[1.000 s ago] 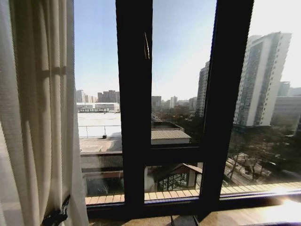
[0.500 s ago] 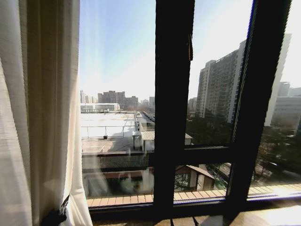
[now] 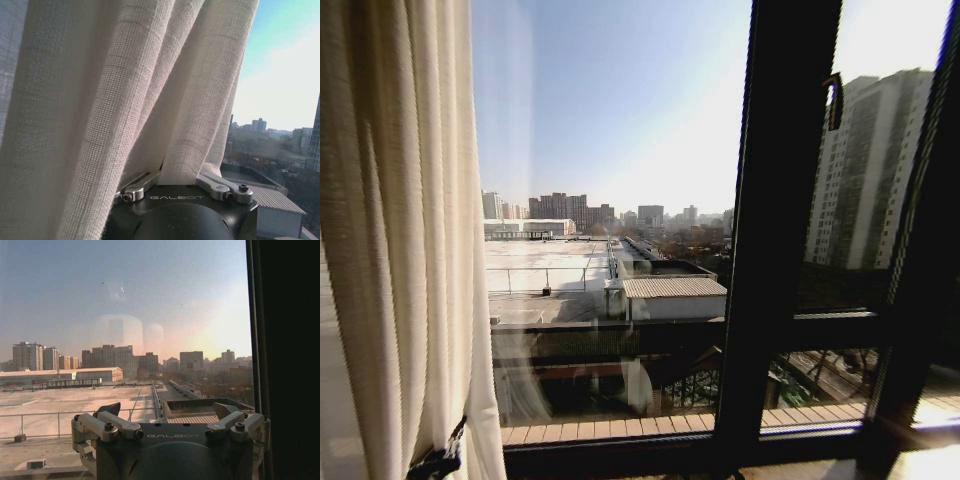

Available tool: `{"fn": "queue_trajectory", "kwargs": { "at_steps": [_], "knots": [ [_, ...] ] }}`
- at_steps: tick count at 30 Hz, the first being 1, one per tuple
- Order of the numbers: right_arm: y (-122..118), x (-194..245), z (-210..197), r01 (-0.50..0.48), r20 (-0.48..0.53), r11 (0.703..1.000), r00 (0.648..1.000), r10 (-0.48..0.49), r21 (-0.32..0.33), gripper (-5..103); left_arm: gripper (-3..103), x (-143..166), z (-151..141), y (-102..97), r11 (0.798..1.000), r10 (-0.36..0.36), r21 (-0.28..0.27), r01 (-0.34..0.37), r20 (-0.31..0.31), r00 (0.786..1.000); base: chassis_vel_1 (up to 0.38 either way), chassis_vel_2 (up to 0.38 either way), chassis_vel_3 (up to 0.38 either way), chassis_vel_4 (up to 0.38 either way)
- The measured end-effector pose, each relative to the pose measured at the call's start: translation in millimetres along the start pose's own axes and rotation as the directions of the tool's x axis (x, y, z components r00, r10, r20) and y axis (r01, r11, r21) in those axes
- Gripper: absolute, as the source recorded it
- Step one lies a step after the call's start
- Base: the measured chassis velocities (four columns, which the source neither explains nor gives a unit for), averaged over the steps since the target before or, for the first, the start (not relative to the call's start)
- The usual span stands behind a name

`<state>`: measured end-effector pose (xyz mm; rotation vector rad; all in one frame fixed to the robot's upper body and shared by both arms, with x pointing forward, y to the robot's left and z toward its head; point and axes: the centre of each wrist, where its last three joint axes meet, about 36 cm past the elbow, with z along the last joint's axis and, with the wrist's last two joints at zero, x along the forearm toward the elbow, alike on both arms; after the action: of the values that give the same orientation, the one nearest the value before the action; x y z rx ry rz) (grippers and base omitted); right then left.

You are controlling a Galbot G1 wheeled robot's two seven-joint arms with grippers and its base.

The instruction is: Open the curtains by pulling them apart, changing their state from closed to fully open.

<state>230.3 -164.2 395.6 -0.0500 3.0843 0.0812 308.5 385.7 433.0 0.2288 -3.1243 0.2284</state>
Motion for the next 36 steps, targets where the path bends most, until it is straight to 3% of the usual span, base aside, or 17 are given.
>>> {"fn": "queue_trajectory", "kwargs": {
  "at_steps": [8, 21, 27, 29, 32, 33, 36],
  "knots": [
    [-1.7, -3.7, 2.9, -0.004, 0.009, 1.000, 1.000, 0.004, -0.023, 100, 0, -0.6, 1.1, 1.3, 1.000, -0.003, -0.001, 0.003, -0.002, 1.000, 0.219, 0.186, -0.192, -0.197],
    [-6.8, -6.6, 4.6, -0.002, 0.030, 1.000, 1.000, 0.002, -0.013, 100, 0, 0.3, 3.1, 1.7, 1.000, -0.010, -0.001, 0.010, -0.005, 1.000, -0.026, -0.018, 0.014, 0.015],
    [-6.3, -7.7, 5.8, 0.004, 0.030, 1.000, 1.000, -0.004, -0.012, 100, 0, -0.1, -2.6, -1.6, 0.994, -0.110, -0.017, 0.110, 0.016, 0.994, 0.000, 0.000, 0.000, 0.000],
    [-7.1, -8.4, 6.6, 0.006, 0.029, 1.000, 1.000, -0.005, -0.009, 100, 0, -0.7, -7.1, 1.0, 0.983, -0.180, -0.023, 0.180, 0.035, 0.983, 0.000, 0.000, 0.000, 0.000],
    [-7.8, -8.8, 6.8, 0.006, 0.030, 1.000, 1.000, -0.006, -0.007, 100, 0, -2.5, -10.9, 4.6, 0.974, -0.223, -0.022, 0.224, 0.050, 0.974, 0.000, 0.000, 0.000, 0.000],
    [-8.3, -9.4, 6.8, 0.007, 0.031, 1.000, 0.999, -0.006, -0.006, 100, 0, -6.1, -15.8, 10.8, 0.962, -0.271, -0.015, 0.273, 0.064, 0.960, 0.000, 0.000, 0.000, 0.000],
    [-8.4, -9.4, 6.9, 0.007, 0.031, 1.000, 0.999, -0.007, -0.006, 100, 0, -8.1, -19.5, 15.5, 0.955, -0.296, -0.008, 0.297, 0.072, 0.953, 0.000, 0.000, 0.000, 0.000]
  ]
}}
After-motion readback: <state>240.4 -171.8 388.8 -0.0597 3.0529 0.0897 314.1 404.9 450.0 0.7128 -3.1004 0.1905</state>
